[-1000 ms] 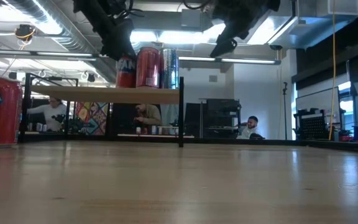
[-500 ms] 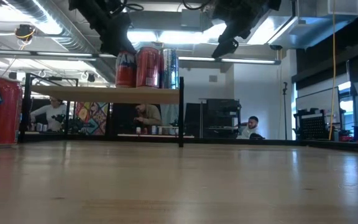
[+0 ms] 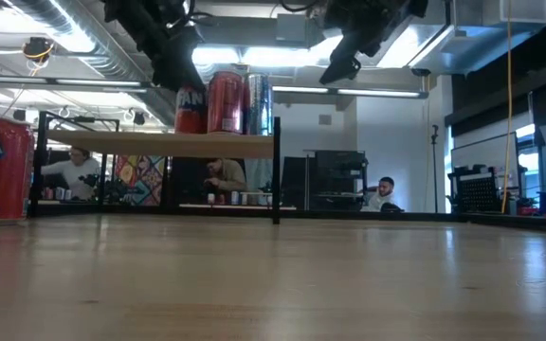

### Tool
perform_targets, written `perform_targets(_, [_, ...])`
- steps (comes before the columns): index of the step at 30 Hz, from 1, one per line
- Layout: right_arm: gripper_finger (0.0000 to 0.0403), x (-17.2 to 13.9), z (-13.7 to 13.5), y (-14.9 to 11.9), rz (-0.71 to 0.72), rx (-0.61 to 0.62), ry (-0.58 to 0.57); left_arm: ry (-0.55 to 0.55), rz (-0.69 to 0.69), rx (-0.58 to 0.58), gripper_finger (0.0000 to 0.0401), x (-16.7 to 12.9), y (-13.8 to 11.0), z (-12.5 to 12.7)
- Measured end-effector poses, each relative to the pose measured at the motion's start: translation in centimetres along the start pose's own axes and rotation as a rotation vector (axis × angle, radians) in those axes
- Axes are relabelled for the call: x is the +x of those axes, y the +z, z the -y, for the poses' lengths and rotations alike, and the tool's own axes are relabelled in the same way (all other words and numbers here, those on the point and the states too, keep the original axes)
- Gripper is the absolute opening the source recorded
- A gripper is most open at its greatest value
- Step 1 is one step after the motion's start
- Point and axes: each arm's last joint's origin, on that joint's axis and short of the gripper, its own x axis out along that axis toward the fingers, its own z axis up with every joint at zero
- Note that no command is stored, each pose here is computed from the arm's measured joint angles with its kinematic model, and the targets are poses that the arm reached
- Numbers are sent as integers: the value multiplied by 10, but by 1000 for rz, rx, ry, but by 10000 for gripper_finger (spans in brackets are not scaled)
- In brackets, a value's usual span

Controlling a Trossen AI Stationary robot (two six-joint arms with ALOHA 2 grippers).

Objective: Place canned beverage on shelf
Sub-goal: Put the bottom red soda can on the shelf

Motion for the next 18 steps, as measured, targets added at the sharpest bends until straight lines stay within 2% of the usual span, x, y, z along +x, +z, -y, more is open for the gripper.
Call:
perform_targets(6, [335, 0, 0, 0, 1, -13, 0, -3, 2, -39, 258, 0, 0, 0])
perform_targets(14, [335, 0, 0, 0, 1, -30, -1, 39, -2, -69, 325, 1, 0, -1])
perform_targets(18, [335, 0, 0, 0, 1, -33, -1, 46, 2, -66, 346, -2, 2, -1])
